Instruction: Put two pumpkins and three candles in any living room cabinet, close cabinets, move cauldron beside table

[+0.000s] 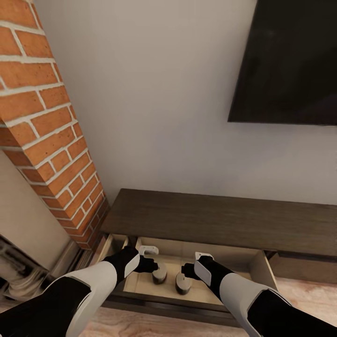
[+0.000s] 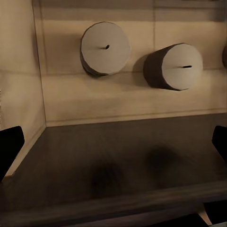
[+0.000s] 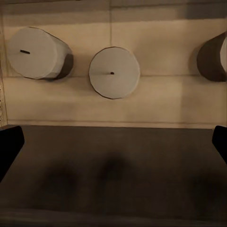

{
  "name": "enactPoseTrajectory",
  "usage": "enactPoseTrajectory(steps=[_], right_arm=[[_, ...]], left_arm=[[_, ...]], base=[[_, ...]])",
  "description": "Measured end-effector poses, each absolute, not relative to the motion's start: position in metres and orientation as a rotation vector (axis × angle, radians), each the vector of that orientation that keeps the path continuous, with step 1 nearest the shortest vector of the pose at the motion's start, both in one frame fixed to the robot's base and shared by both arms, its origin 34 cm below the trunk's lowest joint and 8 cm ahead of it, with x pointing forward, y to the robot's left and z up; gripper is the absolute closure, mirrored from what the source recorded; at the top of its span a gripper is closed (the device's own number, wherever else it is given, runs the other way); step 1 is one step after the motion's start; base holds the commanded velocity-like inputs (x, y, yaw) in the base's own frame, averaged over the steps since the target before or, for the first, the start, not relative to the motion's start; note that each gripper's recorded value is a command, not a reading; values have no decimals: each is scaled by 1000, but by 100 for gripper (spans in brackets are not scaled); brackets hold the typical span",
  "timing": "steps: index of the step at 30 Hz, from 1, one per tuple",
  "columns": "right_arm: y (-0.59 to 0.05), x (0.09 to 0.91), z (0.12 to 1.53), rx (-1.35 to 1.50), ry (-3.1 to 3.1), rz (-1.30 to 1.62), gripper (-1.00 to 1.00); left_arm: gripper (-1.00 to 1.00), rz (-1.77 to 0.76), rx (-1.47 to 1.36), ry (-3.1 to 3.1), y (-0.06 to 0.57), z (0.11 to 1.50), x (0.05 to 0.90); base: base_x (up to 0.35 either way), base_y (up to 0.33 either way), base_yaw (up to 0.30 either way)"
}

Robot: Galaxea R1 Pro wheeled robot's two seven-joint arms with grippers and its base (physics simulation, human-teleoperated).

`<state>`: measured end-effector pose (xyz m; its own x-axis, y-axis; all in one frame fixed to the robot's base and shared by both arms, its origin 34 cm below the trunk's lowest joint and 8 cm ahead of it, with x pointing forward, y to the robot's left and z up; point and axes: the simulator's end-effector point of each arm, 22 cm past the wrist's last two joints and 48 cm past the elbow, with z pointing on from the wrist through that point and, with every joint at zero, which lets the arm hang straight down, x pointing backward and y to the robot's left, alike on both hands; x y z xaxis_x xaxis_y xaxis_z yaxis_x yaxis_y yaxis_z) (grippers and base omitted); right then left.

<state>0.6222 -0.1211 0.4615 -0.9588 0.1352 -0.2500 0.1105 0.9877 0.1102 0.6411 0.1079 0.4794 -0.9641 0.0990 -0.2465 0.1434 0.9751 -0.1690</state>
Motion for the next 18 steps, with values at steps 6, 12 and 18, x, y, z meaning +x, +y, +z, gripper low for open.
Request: enactPoseTrajectory(steps=[6, 12, 18], right_arm=[[-121, 625, 466, 173, 2863, 135, -100], [-121, 628, 471, 171, 2854, 137, -100], [-121, 630, 475, 169, 2844, 136, -100]], left_arm=[[-100, -272, 179, 2875, 108, 484, 643], [-100, -273, 175, 2861, 107, 489, 647], [-100, -276, 168, 2851, 107, 494, 650]], base=[[-1, 0, 0], [0, 0, 0], [0, 0, 0]])
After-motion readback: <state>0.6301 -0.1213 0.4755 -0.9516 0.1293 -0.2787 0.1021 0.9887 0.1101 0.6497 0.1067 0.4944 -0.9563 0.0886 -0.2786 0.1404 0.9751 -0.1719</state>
